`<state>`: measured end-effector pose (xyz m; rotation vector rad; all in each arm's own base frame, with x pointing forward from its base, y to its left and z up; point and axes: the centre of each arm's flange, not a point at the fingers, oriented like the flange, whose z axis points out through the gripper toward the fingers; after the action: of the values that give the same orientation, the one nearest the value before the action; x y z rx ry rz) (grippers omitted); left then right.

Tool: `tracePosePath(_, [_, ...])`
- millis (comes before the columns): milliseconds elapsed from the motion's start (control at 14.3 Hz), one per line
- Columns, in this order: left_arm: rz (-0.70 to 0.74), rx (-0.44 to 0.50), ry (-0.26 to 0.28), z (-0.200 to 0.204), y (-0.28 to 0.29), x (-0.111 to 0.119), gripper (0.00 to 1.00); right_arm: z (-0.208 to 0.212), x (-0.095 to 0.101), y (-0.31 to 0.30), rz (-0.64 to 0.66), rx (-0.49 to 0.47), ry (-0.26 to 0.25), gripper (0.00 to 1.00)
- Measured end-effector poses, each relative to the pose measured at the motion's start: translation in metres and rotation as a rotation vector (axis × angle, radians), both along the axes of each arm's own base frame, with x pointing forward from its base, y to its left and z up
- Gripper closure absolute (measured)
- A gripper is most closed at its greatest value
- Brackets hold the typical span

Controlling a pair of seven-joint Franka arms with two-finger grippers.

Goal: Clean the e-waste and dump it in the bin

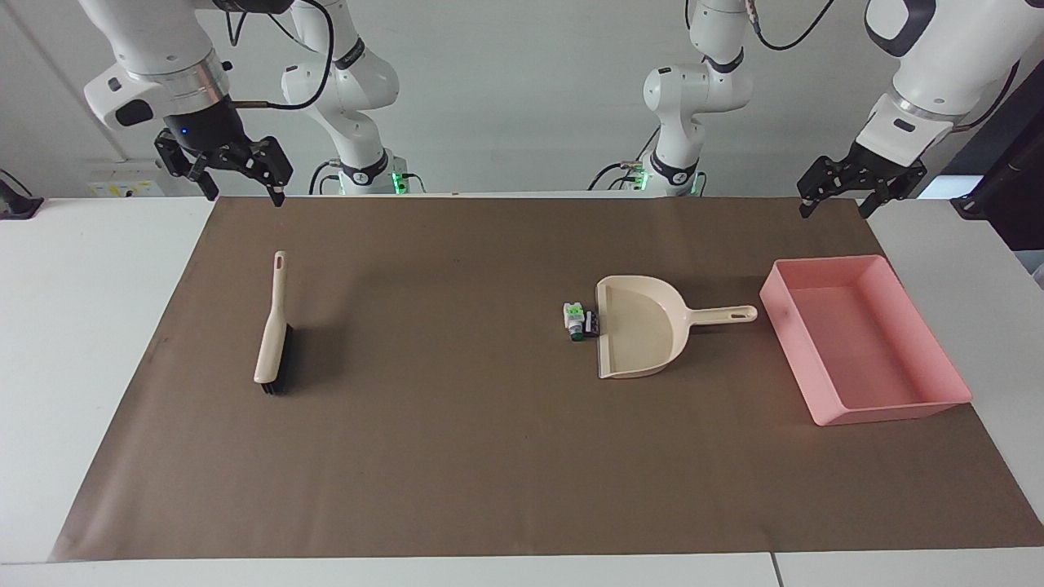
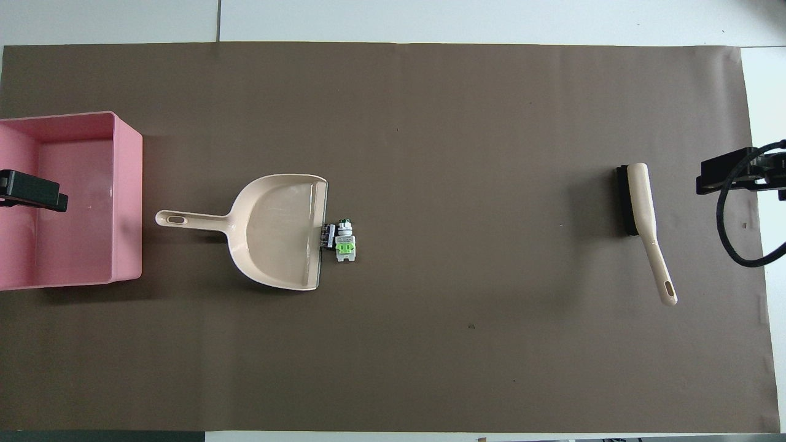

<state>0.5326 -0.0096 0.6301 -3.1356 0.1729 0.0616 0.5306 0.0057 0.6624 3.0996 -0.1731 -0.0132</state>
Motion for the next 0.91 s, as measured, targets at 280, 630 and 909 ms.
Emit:
tracePosePath(280, [-0.002,0.0,0.018,-0.002,-0.001,-0.002,0.0,0.0,0.0,0.0,0.0,0.0,0.0,0.0])
tracePosePath(630, [-0.001,0.002,0.095,-0.007,-0.001,-0.011,0.0,0.0,0.0,0.0,0.0,0.0,0.0,0.0])
tracePosePath(909, [-0.002,0.001,0.036,-0.003,-0.001,-0.004,0.01,0.0,0.0,-0.002,-0.003,0.0,0.0,0.0])
